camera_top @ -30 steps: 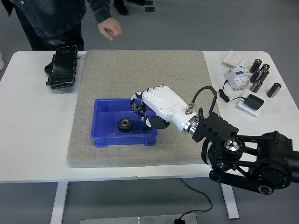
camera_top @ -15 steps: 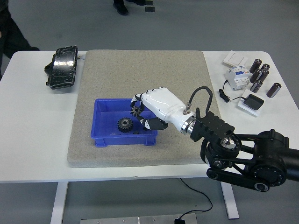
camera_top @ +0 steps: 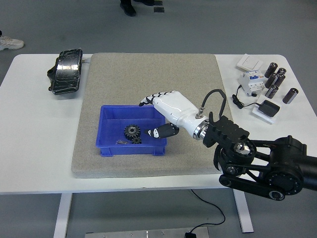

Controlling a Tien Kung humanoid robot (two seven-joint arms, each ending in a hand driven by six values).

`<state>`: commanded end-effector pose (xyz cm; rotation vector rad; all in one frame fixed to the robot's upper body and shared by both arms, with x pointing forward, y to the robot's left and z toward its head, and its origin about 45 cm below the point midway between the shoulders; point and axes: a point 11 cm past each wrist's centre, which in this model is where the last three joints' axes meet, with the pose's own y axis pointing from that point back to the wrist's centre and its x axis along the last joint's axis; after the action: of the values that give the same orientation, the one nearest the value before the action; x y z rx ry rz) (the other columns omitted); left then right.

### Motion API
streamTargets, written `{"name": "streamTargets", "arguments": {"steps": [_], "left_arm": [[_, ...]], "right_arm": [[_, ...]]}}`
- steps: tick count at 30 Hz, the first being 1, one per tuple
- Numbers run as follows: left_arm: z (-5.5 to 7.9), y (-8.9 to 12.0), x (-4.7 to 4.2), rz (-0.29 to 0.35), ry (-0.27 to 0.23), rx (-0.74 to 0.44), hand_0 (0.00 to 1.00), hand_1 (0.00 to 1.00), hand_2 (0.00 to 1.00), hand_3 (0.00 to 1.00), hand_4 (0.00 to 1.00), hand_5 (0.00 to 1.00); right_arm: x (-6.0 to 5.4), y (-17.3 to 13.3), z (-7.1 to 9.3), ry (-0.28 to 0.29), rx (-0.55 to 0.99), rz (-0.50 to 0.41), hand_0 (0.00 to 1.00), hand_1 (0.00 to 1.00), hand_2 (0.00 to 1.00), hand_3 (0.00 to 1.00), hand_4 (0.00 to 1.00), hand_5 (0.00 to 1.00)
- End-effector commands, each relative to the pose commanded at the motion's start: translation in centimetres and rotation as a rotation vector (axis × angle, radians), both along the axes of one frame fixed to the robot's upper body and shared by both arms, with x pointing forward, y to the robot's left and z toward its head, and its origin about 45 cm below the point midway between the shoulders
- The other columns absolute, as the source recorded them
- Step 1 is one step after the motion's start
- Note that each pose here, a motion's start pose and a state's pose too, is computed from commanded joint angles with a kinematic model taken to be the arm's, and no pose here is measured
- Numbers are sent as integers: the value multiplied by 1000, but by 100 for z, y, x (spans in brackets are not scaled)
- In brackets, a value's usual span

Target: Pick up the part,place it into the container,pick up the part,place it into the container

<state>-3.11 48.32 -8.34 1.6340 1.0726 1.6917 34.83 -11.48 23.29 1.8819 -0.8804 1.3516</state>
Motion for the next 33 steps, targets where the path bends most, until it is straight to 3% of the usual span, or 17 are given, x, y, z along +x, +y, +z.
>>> {"name": "streamTargets", "arguments": {"steps": [6,17,18,19,29,30,33], "left_arm": [[-4,-9,-19,2,3,-1,686,684,655,598,640,464],[-17,-35,-12,2,1,-10,686,684,654,598,634,461],[-19,-39,-17,3,3,-11,686,684,653,598,634,461],[-20,-44,-23,4,5,-13,686,684,653,598,634,461],[-58,-124,-45,11,18,-59,686,682,652,602,632,456],[-61,-128,-44,12,18,-61,686,684,650,603,631,457],[-63,-132,-37,13,19,-67,686,684,650,603,631,457]], "right_arm": [[127,-162,127,43,115,-73,422,722,722,743,846,341],[292,-521,185,121,268,-195,402,692,705,731,844,344],[298,-578,185,132,291,-207,341,635,684,706,827,339],[301,-639,180,147,318,-218,341,635,684,706,827,339],[252,-1126,-53,320,637,-320,336,616,675,684,819,338],[245,-1152,-75,337,672,-327,392,620,674,679,820,339],[202,-1233,-158,398,790,-350,392,620,674,679,820,339]]}}
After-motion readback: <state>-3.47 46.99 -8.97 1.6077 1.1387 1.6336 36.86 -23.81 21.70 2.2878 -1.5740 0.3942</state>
